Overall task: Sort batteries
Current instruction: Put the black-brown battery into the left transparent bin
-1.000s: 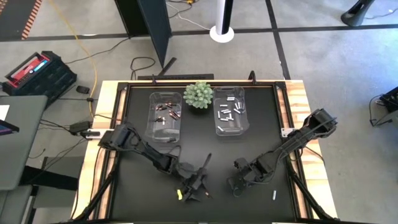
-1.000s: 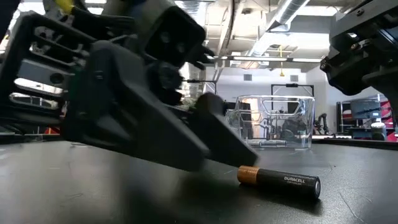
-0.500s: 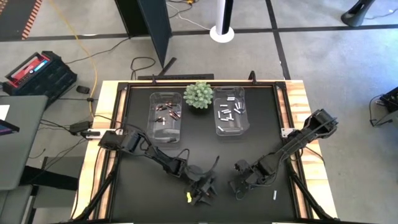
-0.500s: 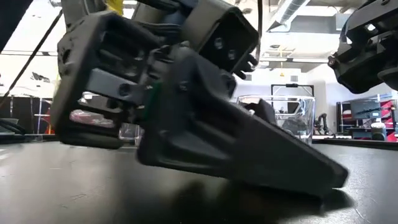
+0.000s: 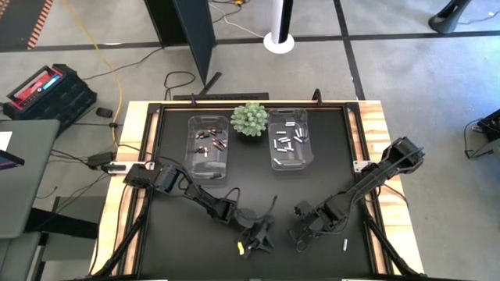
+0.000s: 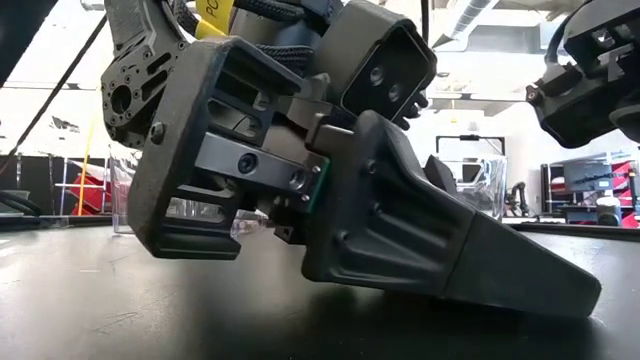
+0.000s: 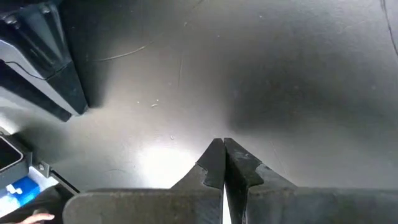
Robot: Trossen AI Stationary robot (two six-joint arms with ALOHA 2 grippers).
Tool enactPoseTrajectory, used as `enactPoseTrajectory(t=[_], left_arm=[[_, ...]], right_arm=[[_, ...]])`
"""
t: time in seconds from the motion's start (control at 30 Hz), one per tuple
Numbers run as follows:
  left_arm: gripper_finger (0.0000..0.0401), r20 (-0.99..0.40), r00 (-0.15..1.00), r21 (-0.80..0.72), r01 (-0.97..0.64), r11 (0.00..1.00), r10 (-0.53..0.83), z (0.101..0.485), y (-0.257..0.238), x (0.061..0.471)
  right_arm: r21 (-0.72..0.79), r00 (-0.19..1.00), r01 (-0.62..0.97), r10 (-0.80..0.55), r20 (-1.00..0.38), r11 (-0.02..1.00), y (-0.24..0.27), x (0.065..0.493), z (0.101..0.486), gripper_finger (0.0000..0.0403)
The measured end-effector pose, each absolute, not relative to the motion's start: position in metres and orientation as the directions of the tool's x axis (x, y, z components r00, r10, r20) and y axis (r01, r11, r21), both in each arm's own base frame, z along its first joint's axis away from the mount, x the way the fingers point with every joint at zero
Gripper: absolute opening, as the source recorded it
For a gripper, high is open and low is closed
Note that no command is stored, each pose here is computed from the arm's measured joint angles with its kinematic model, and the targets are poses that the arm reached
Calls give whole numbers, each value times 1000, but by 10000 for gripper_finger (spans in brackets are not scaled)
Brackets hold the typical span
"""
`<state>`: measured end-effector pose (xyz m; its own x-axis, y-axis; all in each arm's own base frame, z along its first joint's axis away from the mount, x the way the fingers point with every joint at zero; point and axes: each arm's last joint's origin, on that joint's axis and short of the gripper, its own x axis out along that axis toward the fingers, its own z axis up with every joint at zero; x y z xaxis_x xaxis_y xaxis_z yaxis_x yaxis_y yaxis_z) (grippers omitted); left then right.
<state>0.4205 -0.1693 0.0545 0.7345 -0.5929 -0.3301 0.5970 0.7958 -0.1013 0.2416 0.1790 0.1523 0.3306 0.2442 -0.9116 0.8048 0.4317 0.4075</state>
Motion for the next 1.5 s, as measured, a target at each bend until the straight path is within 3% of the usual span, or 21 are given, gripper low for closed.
enactPoseTrajectory(t=[0.17, 0.8, 1.5], left_arm=[[25, -350, 728, -104, 595, 797, -589, 52, -169, 420], [27, -333, 758, -135, 549, 824, -560, 55, -156, 425], [28, -318, 920, -86, 211, 974, -228, 57, -110, 442]], right_arm=[[411, 332, 798, 246, -910, 441, 179, 242, 152, 20], [394, 312, 780, 245, -918, 486, 184, 236, 152, 20], [399, 305, 746, 260, -916, 533, 192, 230, 152, 20]])
